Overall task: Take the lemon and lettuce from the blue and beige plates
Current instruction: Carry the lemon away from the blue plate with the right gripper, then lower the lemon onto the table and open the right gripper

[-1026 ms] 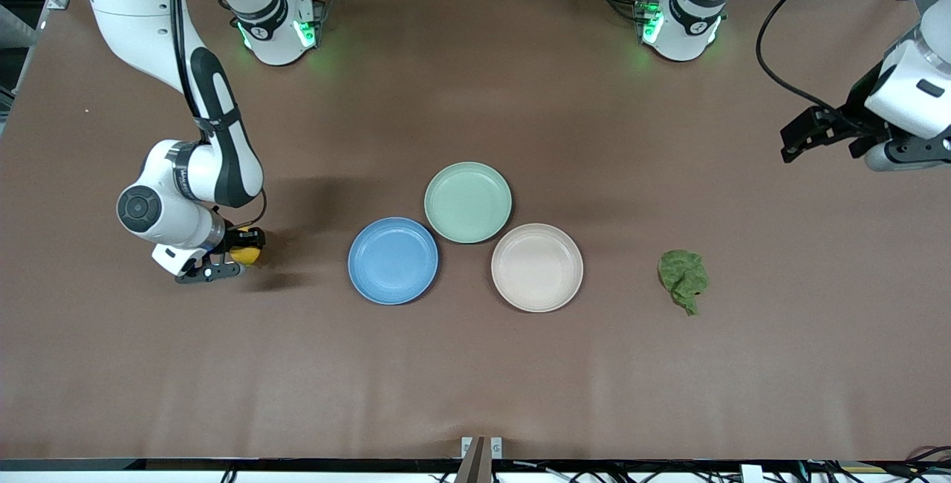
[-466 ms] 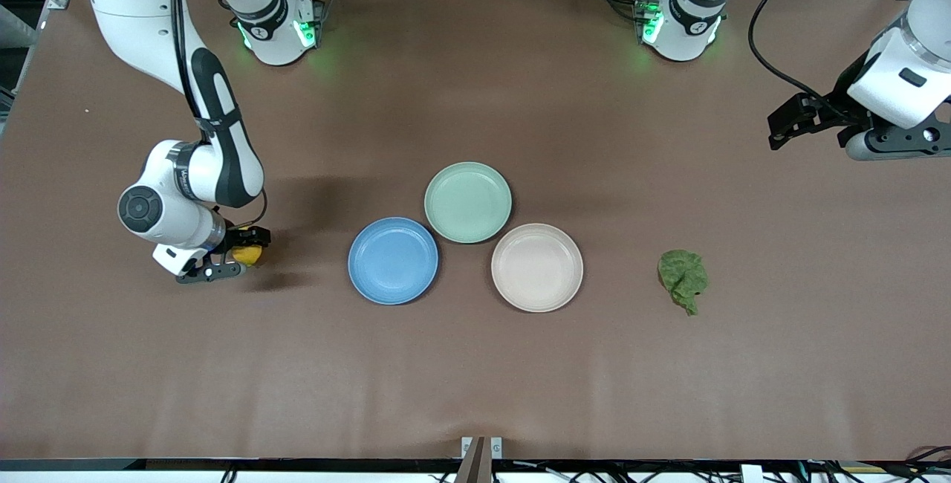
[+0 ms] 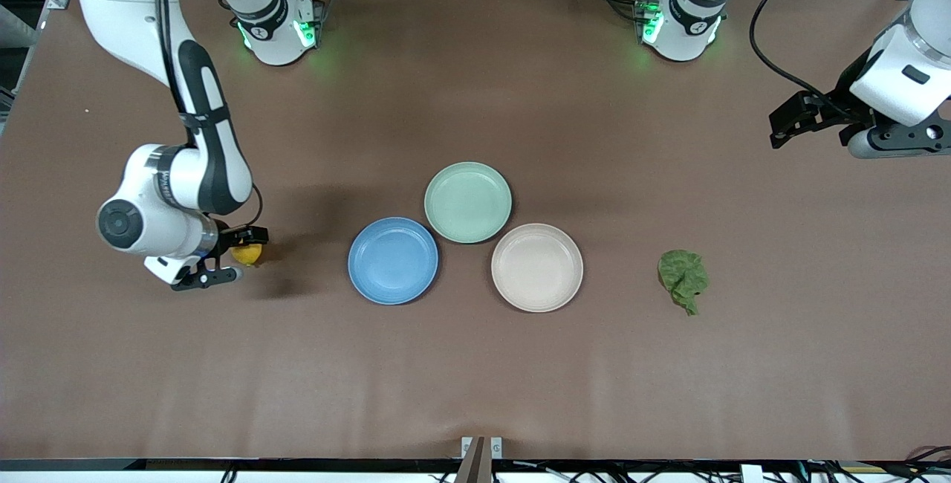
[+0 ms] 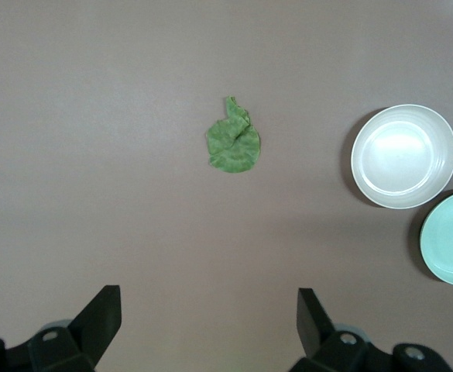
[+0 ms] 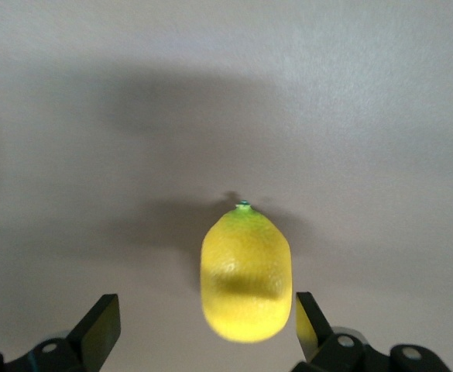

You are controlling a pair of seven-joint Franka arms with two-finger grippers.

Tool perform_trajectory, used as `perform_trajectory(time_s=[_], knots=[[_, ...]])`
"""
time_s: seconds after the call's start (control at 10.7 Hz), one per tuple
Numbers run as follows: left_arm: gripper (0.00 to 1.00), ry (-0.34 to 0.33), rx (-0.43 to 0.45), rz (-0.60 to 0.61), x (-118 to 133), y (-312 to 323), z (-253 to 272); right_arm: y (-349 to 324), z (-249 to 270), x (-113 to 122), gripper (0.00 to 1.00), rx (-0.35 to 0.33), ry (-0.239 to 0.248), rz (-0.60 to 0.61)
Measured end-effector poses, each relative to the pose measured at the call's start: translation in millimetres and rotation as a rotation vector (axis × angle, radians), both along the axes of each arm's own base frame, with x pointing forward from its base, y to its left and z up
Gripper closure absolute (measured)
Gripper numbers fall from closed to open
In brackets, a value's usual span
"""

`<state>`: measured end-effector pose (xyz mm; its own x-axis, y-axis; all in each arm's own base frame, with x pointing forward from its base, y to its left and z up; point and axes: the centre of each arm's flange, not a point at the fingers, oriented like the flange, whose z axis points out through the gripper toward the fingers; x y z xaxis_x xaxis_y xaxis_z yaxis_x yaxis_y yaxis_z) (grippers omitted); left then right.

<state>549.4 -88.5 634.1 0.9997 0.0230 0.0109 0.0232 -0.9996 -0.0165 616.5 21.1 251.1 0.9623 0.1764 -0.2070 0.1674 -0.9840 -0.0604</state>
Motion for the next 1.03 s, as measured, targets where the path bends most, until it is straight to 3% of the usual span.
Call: perform_trajectory(time_s=[0.28, 0.56, 1.03], knots=[[0.00, 0.000, -0.007, 0.002, -0.1, 0.2, 1.2, -3.8, 56.8, 16.1, 0.00, 0.026, 0.057, -0.003], [0.00, 0.001, -0.009, 0.002, -0.2, 0.6, 1.4, -7.3, 118.8, 29.6, 0.00, 0.038, 0.075, 0.001], [0.00, 0.001, -0.009, 0.006, 0.0, 2.5, 1.8, -17.5, 169.4, 32.2, 0.00, 0.049, 0.028, -0.008]])
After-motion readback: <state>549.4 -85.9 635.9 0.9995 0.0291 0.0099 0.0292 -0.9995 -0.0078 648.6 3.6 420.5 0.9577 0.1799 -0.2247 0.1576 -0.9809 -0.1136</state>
